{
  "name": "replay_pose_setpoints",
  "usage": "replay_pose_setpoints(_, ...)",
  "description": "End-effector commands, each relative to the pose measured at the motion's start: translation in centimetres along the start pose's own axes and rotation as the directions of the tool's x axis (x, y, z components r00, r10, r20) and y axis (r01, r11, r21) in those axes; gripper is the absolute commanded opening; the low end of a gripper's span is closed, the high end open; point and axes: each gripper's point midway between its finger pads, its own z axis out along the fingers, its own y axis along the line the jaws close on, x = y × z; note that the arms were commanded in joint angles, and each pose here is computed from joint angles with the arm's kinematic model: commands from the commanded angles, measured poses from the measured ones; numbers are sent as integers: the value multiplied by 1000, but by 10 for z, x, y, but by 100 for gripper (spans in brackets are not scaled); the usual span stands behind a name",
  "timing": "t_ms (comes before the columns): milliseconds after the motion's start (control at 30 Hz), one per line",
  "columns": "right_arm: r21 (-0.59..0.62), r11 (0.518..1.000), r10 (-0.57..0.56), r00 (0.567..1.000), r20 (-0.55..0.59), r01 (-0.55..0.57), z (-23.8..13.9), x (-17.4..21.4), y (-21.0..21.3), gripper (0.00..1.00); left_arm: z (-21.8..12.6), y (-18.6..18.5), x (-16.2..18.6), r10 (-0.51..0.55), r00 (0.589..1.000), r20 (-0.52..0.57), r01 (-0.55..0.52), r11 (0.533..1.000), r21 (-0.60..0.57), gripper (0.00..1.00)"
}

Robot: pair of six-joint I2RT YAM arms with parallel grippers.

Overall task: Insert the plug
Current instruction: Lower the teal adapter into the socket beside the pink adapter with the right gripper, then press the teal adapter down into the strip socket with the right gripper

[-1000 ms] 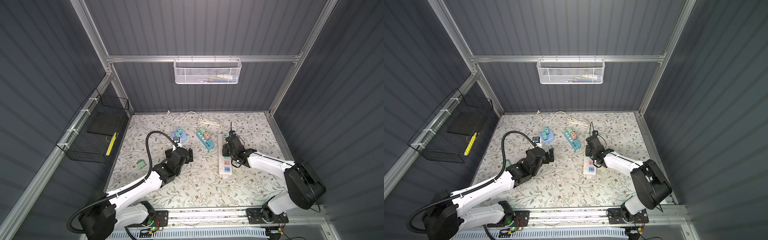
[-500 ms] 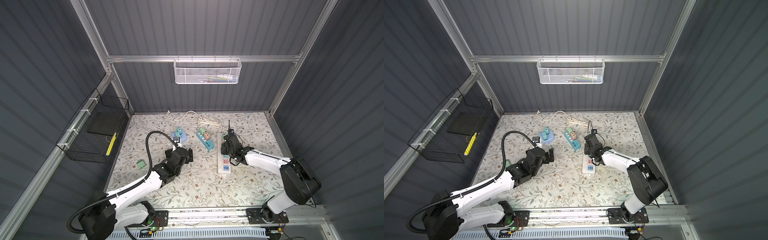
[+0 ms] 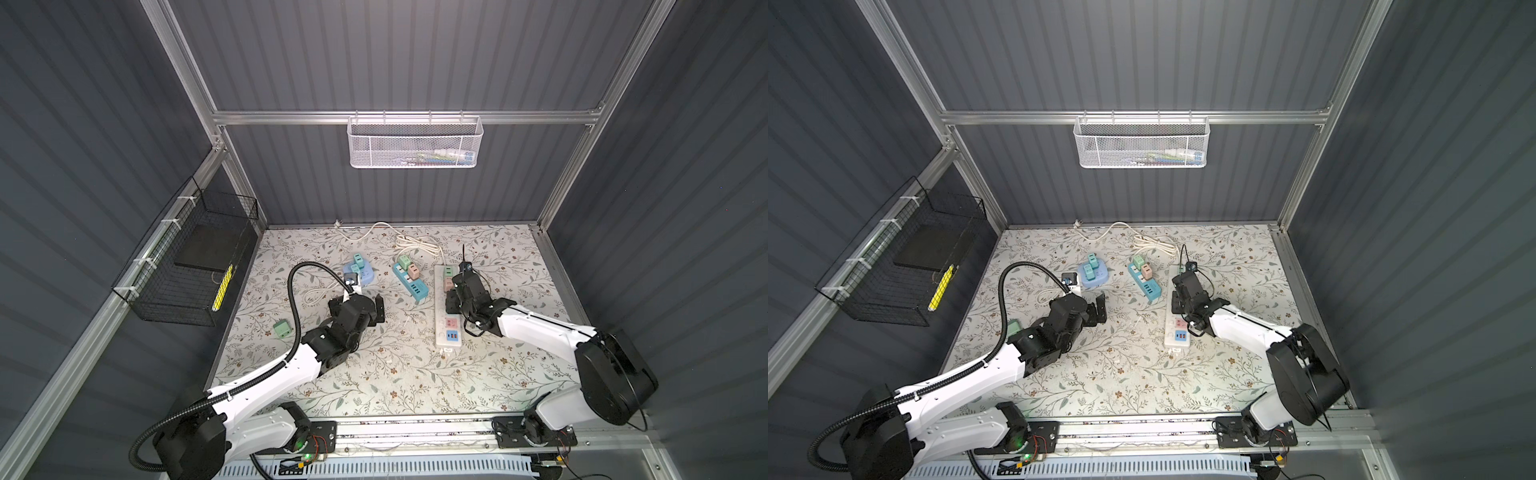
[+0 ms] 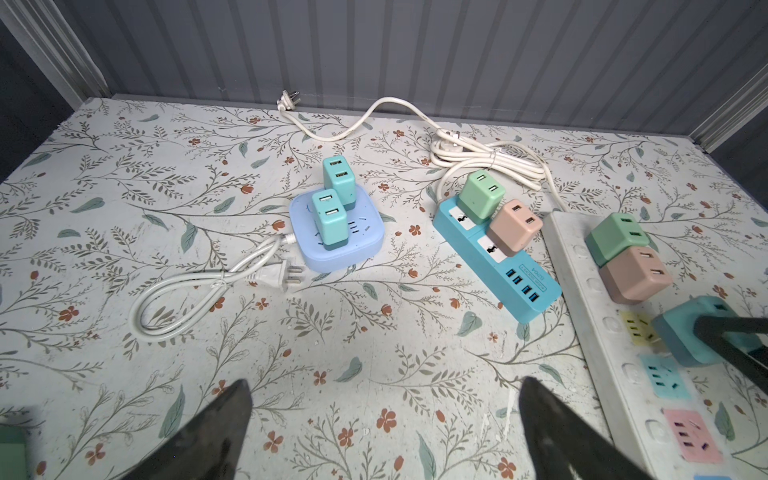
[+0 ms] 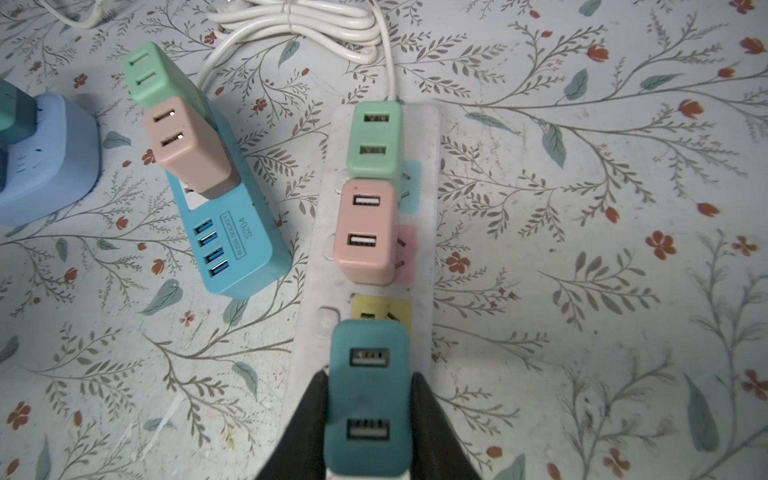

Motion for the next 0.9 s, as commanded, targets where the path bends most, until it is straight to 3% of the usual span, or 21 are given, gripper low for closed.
replay_pose_setpoints(0,-23,999,32,999,20,-31,-6,-8,-4,17,-2,6,-3,-19,1000,13,19,1000,-15,100)
replay_pose_setpoints(867,-8,999,50,999,-12,-50,25,14,-6,16,-1,3,6,-57,998,11,57,998,28,100)
